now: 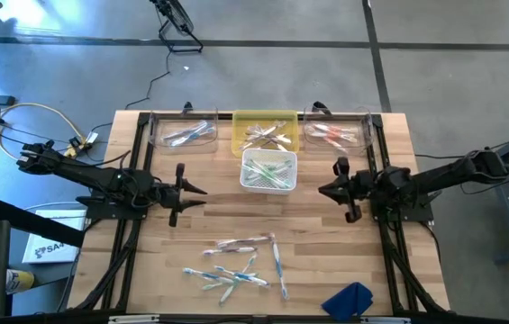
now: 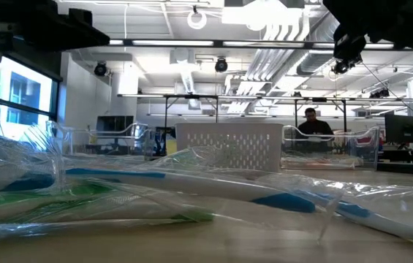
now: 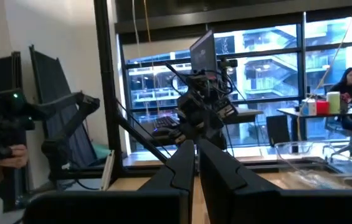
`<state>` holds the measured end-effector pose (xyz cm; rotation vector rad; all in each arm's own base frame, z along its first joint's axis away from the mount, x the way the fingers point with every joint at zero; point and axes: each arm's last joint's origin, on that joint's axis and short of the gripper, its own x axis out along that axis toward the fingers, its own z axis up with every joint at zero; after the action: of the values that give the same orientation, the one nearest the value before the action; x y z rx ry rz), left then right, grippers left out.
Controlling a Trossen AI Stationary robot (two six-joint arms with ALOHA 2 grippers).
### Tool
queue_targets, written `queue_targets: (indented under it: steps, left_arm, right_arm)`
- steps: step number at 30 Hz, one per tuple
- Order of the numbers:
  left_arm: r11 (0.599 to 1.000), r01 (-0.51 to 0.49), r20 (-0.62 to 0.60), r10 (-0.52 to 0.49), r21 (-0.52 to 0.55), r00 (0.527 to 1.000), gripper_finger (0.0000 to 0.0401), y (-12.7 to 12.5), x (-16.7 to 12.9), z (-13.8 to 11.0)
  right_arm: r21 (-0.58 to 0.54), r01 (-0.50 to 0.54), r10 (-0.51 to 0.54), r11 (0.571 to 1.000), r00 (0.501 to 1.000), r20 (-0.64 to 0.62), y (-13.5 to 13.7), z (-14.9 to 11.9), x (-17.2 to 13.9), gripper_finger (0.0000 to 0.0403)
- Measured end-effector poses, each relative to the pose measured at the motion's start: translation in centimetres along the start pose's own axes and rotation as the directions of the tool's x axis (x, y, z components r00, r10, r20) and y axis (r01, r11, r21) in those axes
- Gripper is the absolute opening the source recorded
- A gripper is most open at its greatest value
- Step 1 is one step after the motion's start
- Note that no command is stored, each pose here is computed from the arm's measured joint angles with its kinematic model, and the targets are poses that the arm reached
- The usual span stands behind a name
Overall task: Pick & Place Toothbrushes
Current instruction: Put the purple toothbrush into the yellow bin
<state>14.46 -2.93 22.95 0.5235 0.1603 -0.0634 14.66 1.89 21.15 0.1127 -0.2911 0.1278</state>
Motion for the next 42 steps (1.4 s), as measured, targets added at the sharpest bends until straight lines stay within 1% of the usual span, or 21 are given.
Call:
queue_targets:
  steps: [4, 6, 11, 18, 23, 29, 32, 36, 38, 42]
  left_arm:
    - [0.985, -0.016, 0.047, 0.024, -0.17, 0.999, 0.0122, 0.2, 0.0, 0.5]
    - [0.976, -0.015, 0.052, 0.027, -0.218, 0.998, 0.0122, 0.3, 0.0, 0.5]
    - [0.974, -0.013, 0.048, 0.025, -0.224, 0.999, 0.0122, 0.3, 0.0, 0.5]
    - [0.963, -0.013, 0.046, 0.026, -0.268, 0.999, 0.0122, 0.2, 0.0, 0.5]
    - [0.96, -0.019, 0.035, 0.03, -0.28, 0.999, 0.0122, 0.0, 0.8, 0.4]
    - [0.965, 0.009, -0.067, -0.027, -0.261, 0.997, 0.0122, -0.8, 3.1, 0.0]
    - [0.966, 0.05, -0.101, -0.078, -0.254, 0.992, 0.0122, -1.2, 4.3, 0.0]
    - [0.961, 0.109, -0.115, -0.142, -0.255, 0.983, 0.0122, -1.4, 5.7, 0.5]
    - [0.953, 0.134, -0.111, -0.169, -0.272, 0.979, 0.0122, -1.5, 6.3, 0.9]
    - [0.94, 0.161, -0.118, -0.204, -0.3, 0.972, 0.0122, -1.7, 7.8, 1.7]
  right_arm:
    - [0.018, -0.032, 0.033, 0.999, 0.999, -0.013, 0.1, -0.3, -0.1, 0.0015]
    - [0.018, -0.048, 0.049, 0.999, 0.999, -0.014, 0.1, -0.3, -0.1, 0.0015]
    - [0.018, -0.048, 0.048, 0.999, 0.999, -0.015, 0.1, -0.3, -0.1, 0.0015]
    - [0.018, -0.045, 0.046, 0.999, 0.998, -0.041, 0.1, -0.5, -0.1, 0.0015]
    - [0.022, -0.043, 0.045, 0.999, 0.997, -0.056, 0.1, -0.7, -0.1, 0.0015]
    - [0.022, -0.043, 0.044, 0.999, 0.997, -0.056, 0.1, -0.7, -0.1, 0.0015]
    - [0.022, -0.043, 0.044, 0.999, 0.997, -0.056, 0.1, -0.7, -0.1, 0.0015]
    - [0.021, -0.043, 0.044, 0.999, 0.997, -0.057, 0.1, -0.7, -0.1, 0.0015]
    - [0.02, -0.043, 0.044, 0.999, 0.997, -0.058, 0.1, -0.7, -0.1, 0.0015]
    - [0.02, -0.041, 0.043, 0.999, 0.996, -0.074, 0.1, -0.9, -0.1, 0.0015]
